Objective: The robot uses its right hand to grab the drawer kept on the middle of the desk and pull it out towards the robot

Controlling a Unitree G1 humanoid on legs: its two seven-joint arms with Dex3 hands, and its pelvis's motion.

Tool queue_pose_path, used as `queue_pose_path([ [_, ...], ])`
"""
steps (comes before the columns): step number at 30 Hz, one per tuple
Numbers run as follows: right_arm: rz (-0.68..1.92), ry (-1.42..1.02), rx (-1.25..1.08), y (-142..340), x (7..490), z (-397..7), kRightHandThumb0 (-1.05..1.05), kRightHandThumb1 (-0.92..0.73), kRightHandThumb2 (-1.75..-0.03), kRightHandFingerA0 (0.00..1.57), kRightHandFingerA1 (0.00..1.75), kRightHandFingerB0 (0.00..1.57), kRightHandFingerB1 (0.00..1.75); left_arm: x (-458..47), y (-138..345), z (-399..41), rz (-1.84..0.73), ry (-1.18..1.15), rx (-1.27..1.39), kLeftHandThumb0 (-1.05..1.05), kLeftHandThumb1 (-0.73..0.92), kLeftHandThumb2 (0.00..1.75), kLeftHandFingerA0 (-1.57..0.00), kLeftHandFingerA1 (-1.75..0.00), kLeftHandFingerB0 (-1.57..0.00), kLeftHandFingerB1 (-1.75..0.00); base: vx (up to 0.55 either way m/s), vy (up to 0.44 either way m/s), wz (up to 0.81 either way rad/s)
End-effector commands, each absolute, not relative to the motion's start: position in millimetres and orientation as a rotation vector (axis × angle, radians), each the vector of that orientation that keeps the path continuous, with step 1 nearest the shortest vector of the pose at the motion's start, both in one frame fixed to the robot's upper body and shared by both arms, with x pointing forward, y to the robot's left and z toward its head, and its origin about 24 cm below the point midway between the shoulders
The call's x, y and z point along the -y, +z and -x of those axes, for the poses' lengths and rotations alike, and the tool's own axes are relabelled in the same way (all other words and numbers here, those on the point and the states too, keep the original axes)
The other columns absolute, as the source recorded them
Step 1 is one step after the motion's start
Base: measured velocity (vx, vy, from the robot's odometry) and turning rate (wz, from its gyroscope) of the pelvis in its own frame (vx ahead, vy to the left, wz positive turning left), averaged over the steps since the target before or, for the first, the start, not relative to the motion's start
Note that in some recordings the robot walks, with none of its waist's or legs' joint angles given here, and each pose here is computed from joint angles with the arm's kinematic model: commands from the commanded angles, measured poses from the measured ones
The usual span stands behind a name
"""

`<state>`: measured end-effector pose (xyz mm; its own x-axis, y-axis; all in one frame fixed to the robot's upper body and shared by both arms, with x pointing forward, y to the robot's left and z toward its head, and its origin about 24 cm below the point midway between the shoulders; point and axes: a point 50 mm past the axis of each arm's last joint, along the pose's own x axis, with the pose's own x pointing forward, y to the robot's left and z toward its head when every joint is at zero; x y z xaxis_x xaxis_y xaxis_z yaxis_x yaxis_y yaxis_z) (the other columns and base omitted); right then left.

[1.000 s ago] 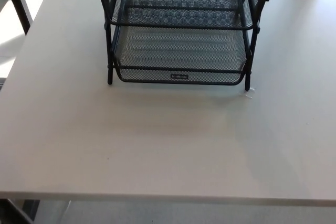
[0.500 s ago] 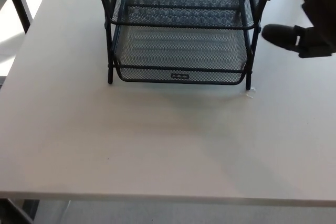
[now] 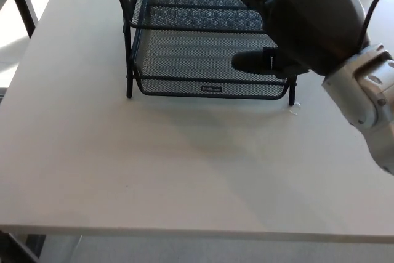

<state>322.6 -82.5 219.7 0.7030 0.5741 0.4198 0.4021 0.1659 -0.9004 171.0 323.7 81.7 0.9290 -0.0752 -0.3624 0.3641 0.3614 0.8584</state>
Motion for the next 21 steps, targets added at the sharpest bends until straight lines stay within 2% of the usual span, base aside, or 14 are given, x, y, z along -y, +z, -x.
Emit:
queue_pose_path([
  [1, 1.523, 0.19, 0.837, 218, 72, -327, -0.86, -0.58, -0.99, 0.17, 0.57, 0.05, 0.3, -325, 81, -171, -1.189, -0.301, -0.315, -0.33, 0.61, 0.58, -0.75, -0.81, -0.73, -0.54, 0.0, 0.0, 0.0],
  [2, 1.539, 0.19, 0.828, 216, 70, -330, -0.88, -0.76, -0.64, 0.17, 0.51, 0.06, 0.3, -325, 81, -171, -1.194, -0.303, -0.31, -0.33, 0.6, 0.58, -0.75, -0.8, -0.73, -0.54, 0.0, 0.0, 0.0],
  [5, 1.559, 0.177, 0.831, 213, 68, -338, -0.87, -0.75, -0.64, 0.14, 0.51, 0.06, 0.31, -325, 81, -172, -1.189, -0.302, -0.299, -0.32, 0.6, 0.58, -0.76, -0.83, -0.74, -0.54, 0.0, 0.0, 0.0],
  [6, 1.565, 0.177, 0.829, 213, 67, -340, -0.79, -0.53, -0.89, 0.15, 0.49, 0.08, 0.41, -325, 82, -172, -1.19, -0.303, -0.299, -0.32, 0.6, 0.58, -0.75, -0.87, -0.73, -0.56, 0.0, 0.0, 0.0],
  [7, 1.581, 0.173, 0.822, 211, 67, -345, -0.41, -0.33, -0.98, 0.0, 0.52, 0.0, 0.51, -324, 82, -172, -1.191, -0.307, -0.297, -0.32, 0.6, 0.58, -0.75, -0.87, -0.73, -0.56, 0.0, 0.0, 0.0],
  [8, 1.591, 0.168, 0.815, 209, 67, -349, -0.41, -0.33, -0.98, 0.0, 0.52, 0.0, 0.51, -323, 81, -172, -1.191, -0.308, -0.294, -0.32, 0.6, 0.58, -0.75, -0.87, -0.73, -0.56, 0.0, 0.0, 0.0],
  [9, 1.602, 0.168, 0.807, 208, 67, -353, -0.83, -0.55, -0.94, 0.05, 0.53, 0.04, 0.34, -323, 82, -172, -1.186, -0.307, -0.294, -0.31, 0.6, 0.58, -0.76, -0.86, -0.74, -0.56, 0.0, 0.0, 0.0],
  [14, 1.613, 0.143, 0.762, 205, 67, -370, -0.81, -0.52, -0.91, 0.08, 0.55, 0.04, 0.39, -322, 81, -171, -1.181, -0.308, -0.307, -0.32, 0.6, 0.58, -0.75, -0.85, -0.73, -0.55, 0.0, 0.0, 0.0],
  [15, 1.624, 0.118, 0.757, 203, 68, -377, -0.41, -0.3, -0.95, 0.01, 0.53, 0.0, 0.52, -322, 80, -171, -1.176, -0.305, -0.303, -0.31, 0.59, 0.57, -0.76, -0.85, -0.75, -0.56, 0.0, 0.0, 0.0],
  [16, 1.628, 0.109, 0.756, 202, 68, -379, -0.41, -0.3, -0.95, 0.01, 0.53, 0.0, 0.52, -322, 80, -171, -1.174, -0.304, -0.3, -0.31, 0.59, 0.57, -0.76, -0.85, -0.75, -0.56, 0.0, 0.0, 0.0],
  [17, 1.631, 0.105, 0.74, 201, 69, -382, -0.81, -0.64, -0.61, 0.09, 0.53, 0.07, 0.33, -322, 80, -171, -1.175, -0.304, -0.303, -0.31, 0.6, 0.57, -0.76, -0.85, -0.74, -0.56, 0.0, 0.0, 0.0],
  [18, 1.633, 0.103, 0.727, 202, 70, -386, -0.8, -0.49, -0.89, 0.05, 0.54, 0.03, 0.38, -322, 81, -171, -1.176, -0.302, -0.295, -0.32, 0.59, 0.57, -0.76, -0.86, -0.75, -0.57, 0.0, 0.0, 0.0],
  [19, 1.646, 0.103, 0.704, 201, 71, -389, -0.83, -0.51, -0.91, 0.02, 0.54, 0.0, 0.31, -322, 81, -172, -1.183, -0.306, -0.302, -0.33, 0.6, 0.58, -0.75, -0.85, -0.73, -0.56, 0.0, 0.0, 0.0],
  [21, 1.672, 0.09, 0.674, 198, 74, -393, -0.81, -0.49, -0.91, 0.02, 0.53, 0.0, 0.27, -322, 81, -172, -1.188, -0.304, -0.304, -0.33, 0.6, 0.58, -0.74, -0.84, -0.73, -0.55, 0.0, 0.0, 0.0],
])
